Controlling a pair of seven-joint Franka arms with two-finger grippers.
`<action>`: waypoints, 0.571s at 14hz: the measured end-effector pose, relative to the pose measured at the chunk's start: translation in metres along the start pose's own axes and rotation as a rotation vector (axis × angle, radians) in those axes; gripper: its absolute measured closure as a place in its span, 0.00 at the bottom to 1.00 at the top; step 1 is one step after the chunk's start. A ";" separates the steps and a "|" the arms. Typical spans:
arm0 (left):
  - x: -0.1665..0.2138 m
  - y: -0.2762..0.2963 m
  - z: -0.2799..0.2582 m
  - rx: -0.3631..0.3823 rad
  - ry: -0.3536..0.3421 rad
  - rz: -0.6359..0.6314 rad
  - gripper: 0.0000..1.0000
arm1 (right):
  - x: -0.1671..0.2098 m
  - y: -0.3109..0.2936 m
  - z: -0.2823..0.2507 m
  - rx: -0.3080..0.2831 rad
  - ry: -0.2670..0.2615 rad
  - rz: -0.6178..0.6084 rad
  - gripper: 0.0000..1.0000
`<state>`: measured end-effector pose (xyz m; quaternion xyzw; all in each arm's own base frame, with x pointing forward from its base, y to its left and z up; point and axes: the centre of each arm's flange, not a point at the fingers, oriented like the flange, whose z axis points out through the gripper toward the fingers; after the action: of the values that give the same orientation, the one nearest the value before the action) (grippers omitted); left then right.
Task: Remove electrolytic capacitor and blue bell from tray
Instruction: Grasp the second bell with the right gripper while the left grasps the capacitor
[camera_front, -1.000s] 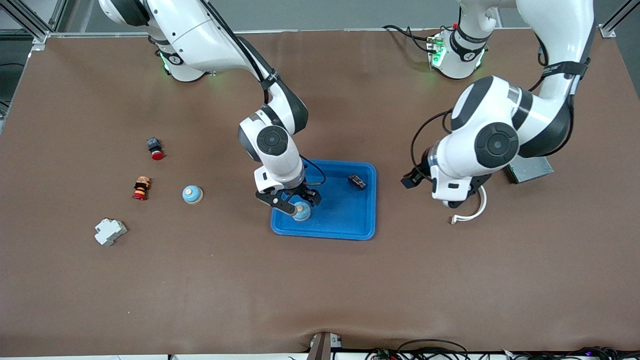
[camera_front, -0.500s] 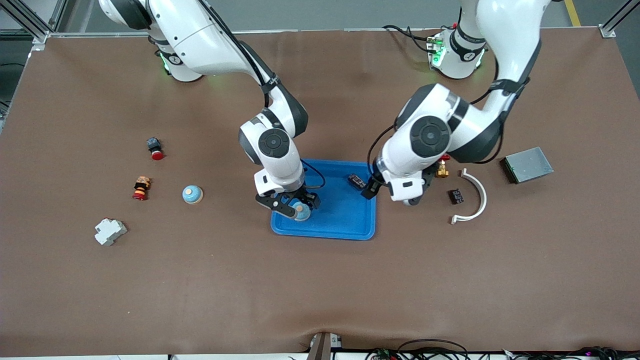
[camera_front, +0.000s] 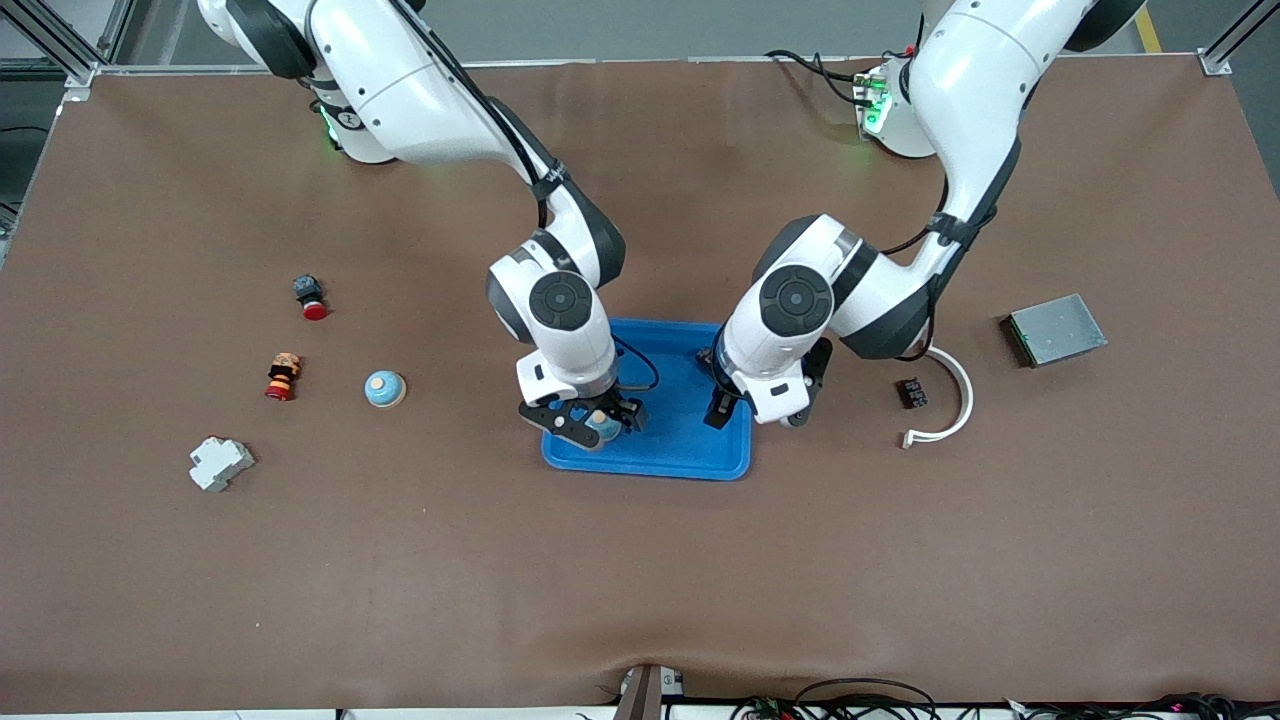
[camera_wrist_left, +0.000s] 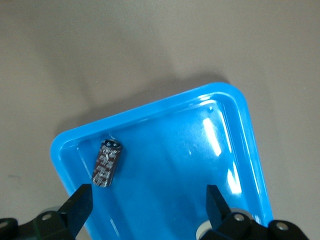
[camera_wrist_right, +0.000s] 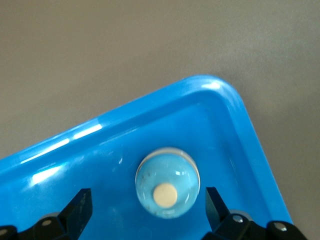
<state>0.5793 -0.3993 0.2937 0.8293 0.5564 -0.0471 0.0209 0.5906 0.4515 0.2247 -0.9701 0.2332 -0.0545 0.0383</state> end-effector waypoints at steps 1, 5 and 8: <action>0.000 0.000 0.007 0.004 0.008 -0.011 0.00 | 0.001 0.000 0.005 -0.007 0.005 -0.003 0.00; -0.007 -0.003 0.032 0.034 0.011 -0.033 0.00 | 0.001 0.004 0.023 -0.029 0.003 -0.006 0.00; -0.012 -0.006 0.048 0.052 0.009 -0.039 0.00 | 0.000 0.005 0.031 -0.039 0.002 -0.007 0.00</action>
<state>0.5670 -0.4124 0.2471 0.8187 0.5713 -0.0581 -0.0043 0.5916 0.4484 0.1938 -0.9715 0.2307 -0.0511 0.0191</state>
